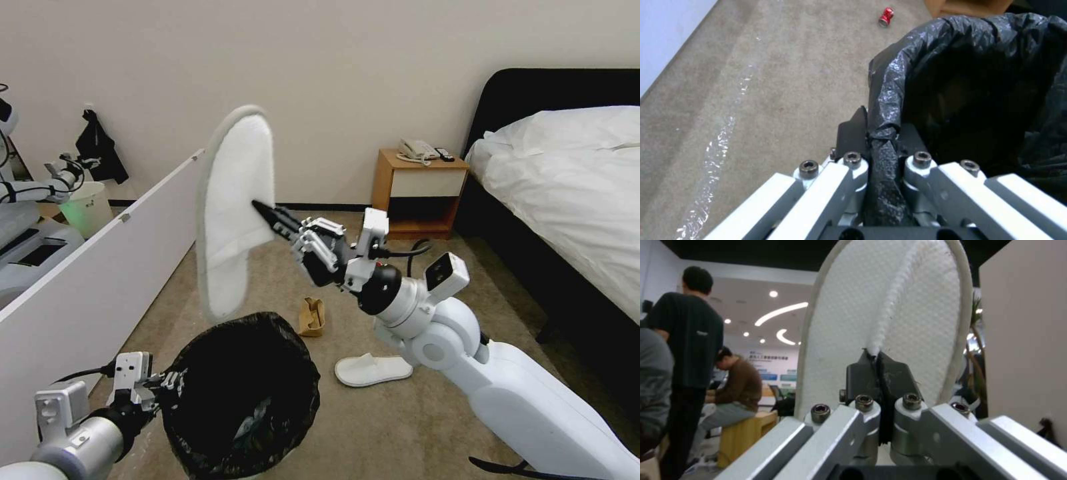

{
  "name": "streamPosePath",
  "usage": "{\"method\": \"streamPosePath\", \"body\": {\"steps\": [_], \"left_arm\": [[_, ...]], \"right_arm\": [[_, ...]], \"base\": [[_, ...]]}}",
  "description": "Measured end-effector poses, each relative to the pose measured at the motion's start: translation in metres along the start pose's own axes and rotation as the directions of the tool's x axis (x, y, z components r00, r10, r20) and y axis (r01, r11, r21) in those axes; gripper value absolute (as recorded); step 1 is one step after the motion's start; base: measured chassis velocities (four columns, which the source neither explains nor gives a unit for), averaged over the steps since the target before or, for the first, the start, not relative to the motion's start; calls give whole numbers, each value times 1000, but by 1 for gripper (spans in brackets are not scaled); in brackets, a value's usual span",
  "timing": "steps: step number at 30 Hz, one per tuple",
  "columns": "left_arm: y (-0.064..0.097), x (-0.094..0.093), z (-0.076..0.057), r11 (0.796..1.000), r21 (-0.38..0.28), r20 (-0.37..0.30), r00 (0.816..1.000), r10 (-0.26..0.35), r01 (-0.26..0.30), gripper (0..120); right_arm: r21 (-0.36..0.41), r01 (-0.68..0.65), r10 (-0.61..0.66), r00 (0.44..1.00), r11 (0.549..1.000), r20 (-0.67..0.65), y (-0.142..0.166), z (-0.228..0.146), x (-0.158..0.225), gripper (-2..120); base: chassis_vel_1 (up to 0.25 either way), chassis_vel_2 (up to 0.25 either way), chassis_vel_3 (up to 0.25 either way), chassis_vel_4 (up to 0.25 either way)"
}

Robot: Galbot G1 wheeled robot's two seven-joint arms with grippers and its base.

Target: Pick up the trash bin, then pick up the garbage from the floor and place it into the trash bin.

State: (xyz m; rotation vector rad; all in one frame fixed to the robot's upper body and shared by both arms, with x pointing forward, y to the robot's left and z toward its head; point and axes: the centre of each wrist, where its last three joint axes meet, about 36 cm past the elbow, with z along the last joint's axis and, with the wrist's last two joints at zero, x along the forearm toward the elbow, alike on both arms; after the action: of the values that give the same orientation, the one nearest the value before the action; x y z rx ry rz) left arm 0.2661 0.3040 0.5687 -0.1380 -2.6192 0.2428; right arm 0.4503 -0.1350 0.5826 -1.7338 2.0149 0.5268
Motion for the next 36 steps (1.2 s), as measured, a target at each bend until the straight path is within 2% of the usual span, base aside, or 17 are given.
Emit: {"method": "streamPosePath", "body": {"steps": [10, 24, 36], "left_arm": [[0, 2, 0, 1000, 10, -2, 1000, 3, -3, 4], [1, 3, 0, 1000, 15, -9, 1000, -3, 3, 4], [2, 5, 7, 999, 40, -44, 999, -2, 4, 4]], "right_arm": [[-23, 5, -6, 999, 1000, -49, 15, 13, 17, 0], [-19, -15, 13, 994, 1000, -108, 25, 22, 36, 0], [-13, -41, 38, 988, 999, -152, 29, 40, 49, 0]], "base": [[0, 0, 0, 0], [0, 0, 0, 0], [0, 0, 0, 0]]}}
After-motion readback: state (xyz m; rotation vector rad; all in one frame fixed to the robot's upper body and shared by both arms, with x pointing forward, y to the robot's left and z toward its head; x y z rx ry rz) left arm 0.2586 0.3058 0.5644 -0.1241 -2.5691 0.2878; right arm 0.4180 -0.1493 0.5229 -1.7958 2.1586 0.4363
